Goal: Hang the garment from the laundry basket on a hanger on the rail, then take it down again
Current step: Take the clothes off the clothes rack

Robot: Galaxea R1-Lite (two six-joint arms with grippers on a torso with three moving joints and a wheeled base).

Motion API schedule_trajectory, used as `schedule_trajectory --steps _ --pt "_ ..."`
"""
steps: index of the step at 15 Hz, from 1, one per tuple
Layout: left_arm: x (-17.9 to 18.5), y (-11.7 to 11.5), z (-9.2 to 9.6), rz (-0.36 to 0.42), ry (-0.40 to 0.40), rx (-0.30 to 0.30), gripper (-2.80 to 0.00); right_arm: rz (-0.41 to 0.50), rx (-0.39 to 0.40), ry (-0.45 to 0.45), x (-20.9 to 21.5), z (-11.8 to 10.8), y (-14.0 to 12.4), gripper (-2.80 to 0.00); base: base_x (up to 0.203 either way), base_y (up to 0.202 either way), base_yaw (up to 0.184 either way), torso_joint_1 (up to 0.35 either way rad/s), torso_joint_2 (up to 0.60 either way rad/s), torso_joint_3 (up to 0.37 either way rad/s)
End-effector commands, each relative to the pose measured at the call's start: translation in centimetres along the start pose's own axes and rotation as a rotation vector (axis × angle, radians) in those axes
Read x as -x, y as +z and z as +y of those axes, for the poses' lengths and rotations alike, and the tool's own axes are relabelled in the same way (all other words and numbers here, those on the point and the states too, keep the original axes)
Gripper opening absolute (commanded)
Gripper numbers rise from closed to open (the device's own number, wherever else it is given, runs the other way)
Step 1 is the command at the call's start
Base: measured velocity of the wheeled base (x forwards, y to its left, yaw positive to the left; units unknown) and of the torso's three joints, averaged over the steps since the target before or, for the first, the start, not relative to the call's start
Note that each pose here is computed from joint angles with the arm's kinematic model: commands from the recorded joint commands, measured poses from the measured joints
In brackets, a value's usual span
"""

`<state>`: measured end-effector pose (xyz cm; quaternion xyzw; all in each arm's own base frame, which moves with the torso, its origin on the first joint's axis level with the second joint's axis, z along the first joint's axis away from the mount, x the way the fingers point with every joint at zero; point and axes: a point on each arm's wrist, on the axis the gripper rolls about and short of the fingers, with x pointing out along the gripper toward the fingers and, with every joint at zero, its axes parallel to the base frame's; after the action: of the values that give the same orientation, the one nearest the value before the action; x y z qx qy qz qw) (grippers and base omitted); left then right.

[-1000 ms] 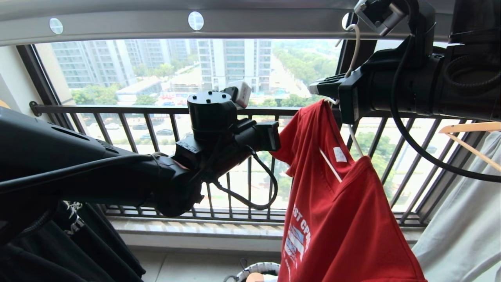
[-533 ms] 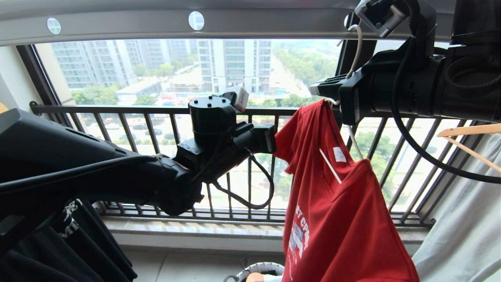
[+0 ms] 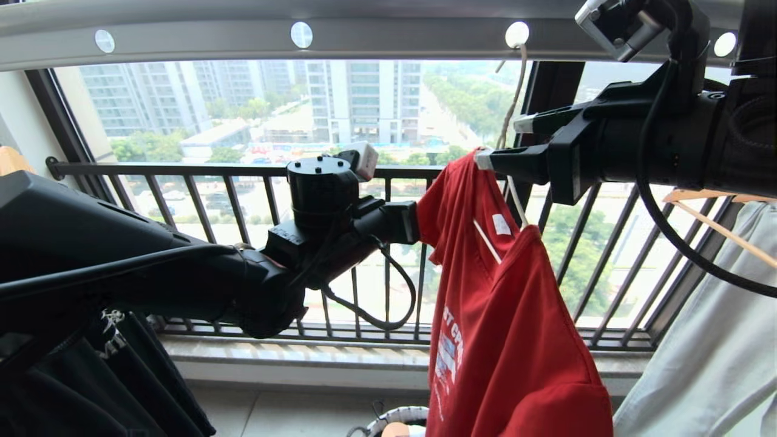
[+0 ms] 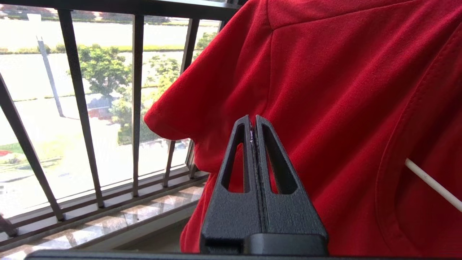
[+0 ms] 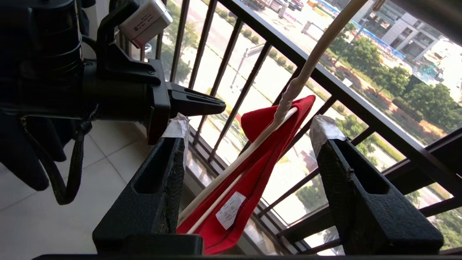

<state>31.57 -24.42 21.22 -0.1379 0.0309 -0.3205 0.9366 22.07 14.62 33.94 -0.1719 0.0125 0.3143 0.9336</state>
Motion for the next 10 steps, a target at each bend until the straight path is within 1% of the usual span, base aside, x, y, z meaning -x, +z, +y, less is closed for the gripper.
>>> schedule_trajectory --steps 1,4,5,6,8,9,10 --pt "-0.1 -0.2 0.4 0.004 0.01 0.002 -2.8 -0.022 0.003 -0.005 2.4 0.1 0.1 0.0 0.0 0.0 0.0 0.0 0.0 0.0" --pt "-1.0 -1.5 0.9 0.029 0.024 0.003 -2.8 -0.021 -0.003 -0.005 4.8 0.4 -0.6 0.0 0.0 0.0 0.0 0.0 0.0 0.0" --pt "-1.3 -1.8 1.6 0.035 0.044 0.003 -2.8 -0.022 -0.004 -0.007 5.7 0.5 -0.9 0.0 0.0 0.0 0.0 0.0 0.0 0.0" --pt "-1.6 -1.9 2.1 0.032 0.054 0.004 -2.8 -0.022 -0.005 -0.013 6.4 0.5 -1.2 0.0 0.0 0.0 0.0 0.0 0.0 0.0" --pt "-2.4 -1.0 2.8 -0.007 0.06 0.015 -2.8 -0.013 -0.008 -0.041 7.3 0.1 -1.7 0.0 0.0 0.0 0.0 0.0 0.0 0.0" --pt "-2.4 -0.8 2.8 -0.014 0.058 0.031 -2.8 -0.016 -0.008 -0.046 7.5 0.0 -1.8 -2.8 0.0 0.0 0.0 0.0 0.0 0.0" --pt "-2.2 -0.4 2.6 -0.018 0.052 0.035 -2.8 -0.012 -0.011 -0.056 7.5 -0.2 -1.8 -2.8 0.0 0.0 0.0 0.0 0.0 0.0"
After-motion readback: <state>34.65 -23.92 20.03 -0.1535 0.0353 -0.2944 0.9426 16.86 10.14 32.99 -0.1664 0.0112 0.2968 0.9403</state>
